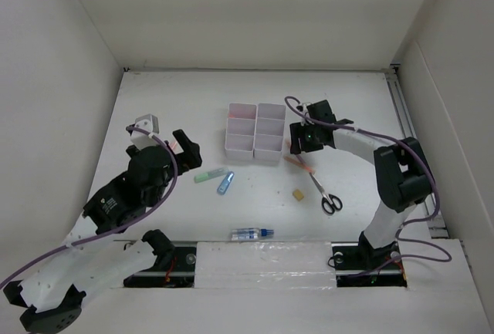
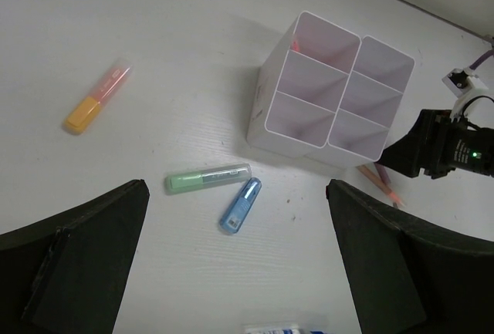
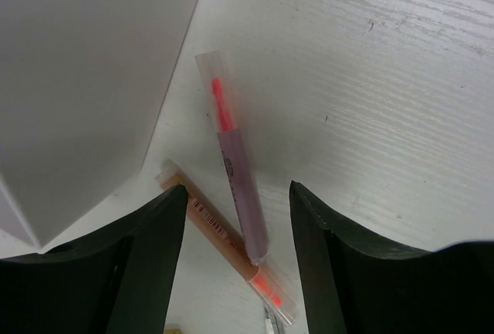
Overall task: Sort the stationery into containers
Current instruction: Pick up the pen from the center of the board.
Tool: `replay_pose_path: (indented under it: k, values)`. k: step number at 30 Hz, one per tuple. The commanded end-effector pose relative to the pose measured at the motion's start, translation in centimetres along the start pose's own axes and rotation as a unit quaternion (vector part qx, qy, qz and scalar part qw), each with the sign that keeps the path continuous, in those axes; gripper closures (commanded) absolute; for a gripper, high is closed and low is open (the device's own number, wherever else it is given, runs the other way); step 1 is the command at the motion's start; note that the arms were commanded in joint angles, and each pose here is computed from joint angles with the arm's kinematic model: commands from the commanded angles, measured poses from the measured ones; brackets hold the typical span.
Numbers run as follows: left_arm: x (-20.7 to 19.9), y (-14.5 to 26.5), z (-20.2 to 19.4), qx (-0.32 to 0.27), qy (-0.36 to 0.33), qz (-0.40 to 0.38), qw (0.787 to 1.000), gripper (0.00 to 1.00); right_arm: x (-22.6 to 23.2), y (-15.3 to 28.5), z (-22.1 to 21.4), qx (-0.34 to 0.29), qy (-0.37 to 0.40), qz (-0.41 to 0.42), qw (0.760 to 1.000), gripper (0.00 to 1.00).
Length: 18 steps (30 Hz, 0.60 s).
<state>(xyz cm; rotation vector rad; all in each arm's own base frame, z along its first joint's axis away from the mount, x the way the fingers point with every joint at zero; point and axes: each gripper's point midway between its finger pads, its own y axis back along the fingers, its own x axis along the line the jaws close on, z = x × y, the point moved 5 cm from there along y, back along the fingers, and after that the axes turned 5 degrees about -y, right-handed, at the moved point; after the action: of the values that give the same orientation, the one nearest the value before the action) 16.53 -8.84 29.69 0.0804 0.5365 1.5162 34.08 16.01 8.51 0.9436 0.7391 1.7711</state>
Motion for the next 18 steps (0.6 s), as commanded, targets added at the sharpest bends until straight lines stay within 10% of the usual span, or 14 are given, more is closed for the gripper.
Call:
replay_pose_path:
  k: [1, 18]
  values:
    - [0.0, 0.0, 0.7, -0.018, 0.002, -0.001, 1.000, 0.00, -0.2, -0.5, 0.9, -0.018, -0.005, -0.002, 1.000, 0.39]
    - [0.4, 0.3, 1.4, -0.039, -0.006, 0.004, 0.999, 0.00, -2.5, -2.3, -0.4, 0.017, -0.020, -0.064, 0.998, 0.54]
